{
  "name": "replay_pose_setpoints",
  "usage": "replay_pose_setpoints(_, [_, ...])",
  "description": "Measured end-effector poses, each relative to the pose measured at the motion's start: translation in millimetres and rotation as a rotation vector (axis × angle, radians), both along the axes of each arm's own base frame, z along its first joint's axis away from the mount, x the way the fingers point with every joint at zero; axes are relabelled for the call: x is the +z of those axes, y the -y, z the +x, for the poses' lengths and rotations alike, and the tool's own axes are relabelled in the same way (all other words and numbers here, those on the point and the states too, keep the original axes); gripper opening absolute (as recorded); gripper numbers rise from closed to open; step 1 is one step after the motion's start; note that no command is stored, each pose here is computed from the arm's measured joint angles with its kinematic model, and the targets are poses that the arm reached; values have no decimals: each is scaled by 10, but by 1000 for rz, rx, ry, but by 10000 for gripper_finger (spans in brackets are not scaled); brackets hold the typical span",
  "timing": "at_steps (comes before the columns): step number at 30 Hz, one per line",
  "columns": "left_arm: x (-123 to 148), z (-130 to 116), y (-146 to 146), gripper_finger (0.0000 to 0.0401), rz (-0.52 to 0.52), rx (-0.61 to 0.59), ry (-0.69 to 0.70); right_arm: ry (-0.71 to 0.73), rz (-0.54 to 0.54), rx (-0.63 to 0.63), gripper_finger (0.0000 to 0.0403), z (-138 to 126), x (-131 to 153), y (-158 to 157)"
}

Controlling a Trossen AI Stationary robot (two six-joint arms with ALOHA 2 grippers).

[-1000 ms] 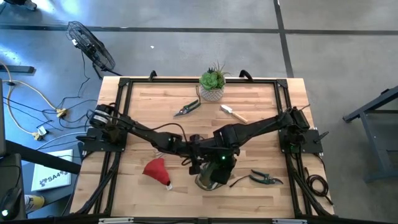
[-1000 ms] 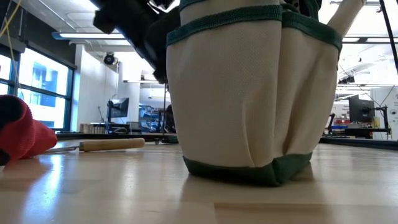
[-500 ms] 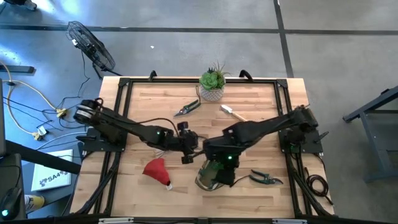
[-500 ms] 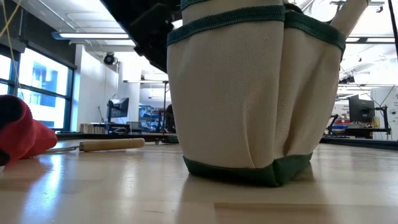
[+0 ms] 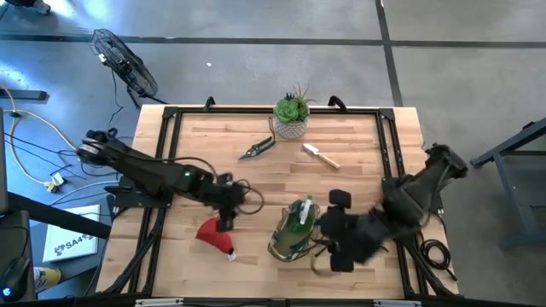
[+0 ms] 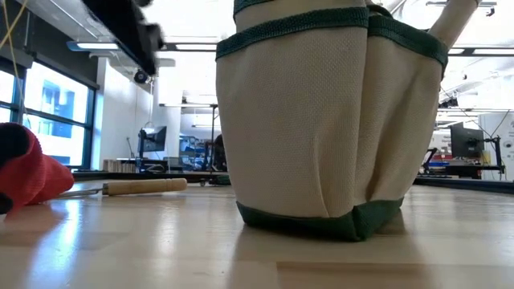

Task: Pick & Place Garden tools in Gardening bag
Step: Put the red gloves into the green gardening bag

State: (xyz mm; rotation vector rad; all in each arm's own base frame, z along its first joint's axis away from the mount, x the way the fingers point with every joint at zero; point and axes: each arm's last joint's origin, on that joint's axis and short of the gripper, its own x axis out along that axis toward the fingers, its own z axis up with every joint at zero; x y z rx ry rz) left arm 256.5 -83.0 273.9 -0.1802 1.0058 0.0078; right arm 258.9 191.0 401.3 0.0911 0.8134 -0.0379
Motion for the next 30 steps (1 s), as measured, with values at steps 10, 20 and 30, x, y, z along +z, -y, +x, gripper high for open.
replay_pose_setpoints(10, [-37,-365,562,182,-138,-296,-170,56,-246,-47,188,-99,-393,-237])
replay_pose_setpoints(20, [-246,-424,804,182,301,-365,-108,-9,-227,-63,188,-23,-774,-212])
replay_pose_setpoints(30, [-712,-280,939,182,358,-428,-305,12,-206,-19,188,1,-759,-253])
